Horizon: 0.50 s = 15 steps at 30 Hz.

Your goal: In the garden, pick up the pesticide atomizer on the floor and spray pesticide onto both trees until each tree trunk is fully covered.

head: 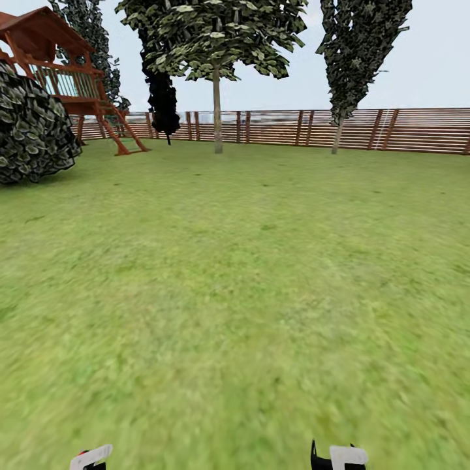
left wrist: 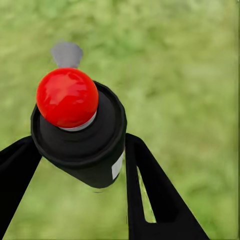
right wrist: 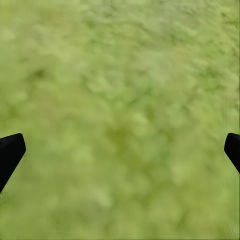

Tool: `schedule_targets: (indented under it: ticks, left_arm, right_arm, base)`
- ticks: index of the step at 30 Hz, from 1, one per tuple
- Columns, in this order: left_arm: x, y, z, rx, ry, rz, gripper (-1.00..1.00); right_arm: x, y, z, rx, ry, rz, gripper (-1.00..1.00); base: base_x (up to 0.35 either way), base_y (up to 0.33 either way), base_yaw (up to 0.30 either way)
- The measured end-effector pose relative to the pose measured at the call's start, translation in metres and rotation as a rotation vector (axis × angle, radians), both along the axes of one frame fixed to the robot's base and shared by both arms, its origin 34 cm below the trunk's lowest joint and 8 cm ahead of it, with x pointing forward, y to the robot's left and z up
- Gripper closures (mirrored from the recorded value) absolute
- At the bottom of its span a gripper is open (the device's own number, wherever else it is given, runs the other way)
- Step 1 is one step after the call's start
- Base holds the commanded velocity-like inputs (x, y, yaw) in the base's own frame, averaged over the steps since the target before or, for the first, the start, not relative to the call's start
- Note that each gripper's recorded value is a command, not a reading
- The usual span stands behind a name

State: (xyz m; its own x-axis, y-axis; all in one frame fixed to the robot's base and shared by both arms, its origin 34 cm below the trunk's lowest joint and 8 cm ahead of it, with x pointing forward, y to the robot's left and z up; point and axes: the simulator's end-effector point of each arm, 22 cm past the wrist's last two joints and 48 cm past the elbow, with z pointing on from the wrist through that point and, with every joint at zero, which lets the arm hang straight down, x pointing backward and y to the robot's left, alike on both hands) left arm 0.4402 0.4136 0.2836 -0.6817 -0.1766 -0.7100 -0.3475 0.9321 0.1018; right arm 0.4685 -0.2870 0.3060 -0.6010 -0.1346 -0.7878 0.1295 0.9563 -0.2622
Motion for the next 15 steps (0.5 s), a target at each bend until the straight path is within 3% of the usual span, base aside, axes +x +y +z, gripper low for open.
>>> schedule_targets:
  ticks: [15]
  left_arm:
    - [0.0, 0.0, 0.0, 0.0, 0.0, 0.0, 1.0]
  right_arm:
    - [0.0, 0.0, 0.0, 0.0, 0.0, 0.0, -1.0]
  base:
    - [0.338, 0.0, 0.0]
